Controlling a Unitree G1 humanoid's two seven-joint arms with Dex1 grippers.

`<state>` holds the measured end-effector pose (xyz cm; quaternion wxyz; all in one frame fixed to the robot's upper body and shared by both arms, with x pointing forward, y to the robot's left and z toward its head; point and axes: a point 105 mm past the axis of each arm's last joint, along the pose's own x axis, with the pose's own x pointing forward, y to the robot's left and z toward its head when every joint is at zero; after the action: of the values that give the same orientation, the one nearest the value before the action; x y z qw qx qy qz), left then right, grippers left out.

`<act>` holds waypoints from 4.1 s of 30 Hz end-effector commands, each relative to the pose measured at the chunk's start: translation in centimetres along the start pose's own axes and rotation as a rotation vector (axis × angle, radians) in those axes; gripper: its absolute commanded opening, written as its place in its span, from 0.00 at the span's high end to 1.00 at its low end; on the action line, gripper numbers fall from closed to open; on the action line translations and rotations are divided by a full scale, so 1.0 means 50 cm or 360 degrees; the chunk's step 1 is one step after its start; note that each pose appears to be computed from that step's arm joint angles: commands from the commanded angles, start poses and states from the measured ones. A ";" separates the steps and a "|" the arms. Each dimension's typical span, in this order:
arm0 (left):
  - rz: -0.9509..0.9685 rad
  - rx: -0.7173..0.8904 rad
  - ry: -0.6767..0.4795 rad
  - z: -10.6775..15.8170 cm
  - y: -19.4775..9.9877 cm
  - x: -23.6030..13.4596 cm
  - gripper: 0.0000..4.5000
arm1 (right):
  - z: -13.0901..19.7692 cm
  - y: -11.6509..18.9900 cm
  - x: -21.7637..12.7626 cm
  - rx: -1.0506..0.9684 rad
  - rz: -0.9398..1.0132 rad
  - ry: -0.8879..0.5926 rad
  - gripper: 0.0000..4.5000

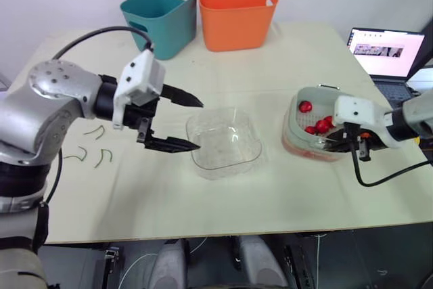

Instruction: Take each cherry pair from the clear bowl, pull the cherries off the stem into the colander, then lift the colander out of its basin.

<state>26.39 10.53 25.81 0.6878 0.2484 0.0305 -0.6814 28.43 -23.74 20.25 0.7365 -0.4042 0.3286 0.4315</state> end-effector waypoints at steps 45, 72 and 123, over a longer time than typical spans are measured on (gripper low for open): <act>0.0379 -0.0018 -0.0059 -0.023 0.093 -0.057 0.00 | 0.080 -0.040 -0.115 -0.0165 -0.0122 -0.0171 0.91; 0.0704 -0.0165 -0.0055 -0.048 0.114 -0.135 0.00 | 0.313 -0.204 0.092 -0.0511 -0.0135 -0.0565 0.91; 0.0949 -0.0254 0.0009 -0.089 0.112 -0.197 0.00 | 0.271 -0.224 -0.013 -0.0304 -0.0117 -0.0876 0.24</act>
<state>32.51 19.21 25.63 0.8576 0.1848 0.0348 -0.4787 41.07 -14.85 27.80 0.7581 -0.3699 0.1066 0.5264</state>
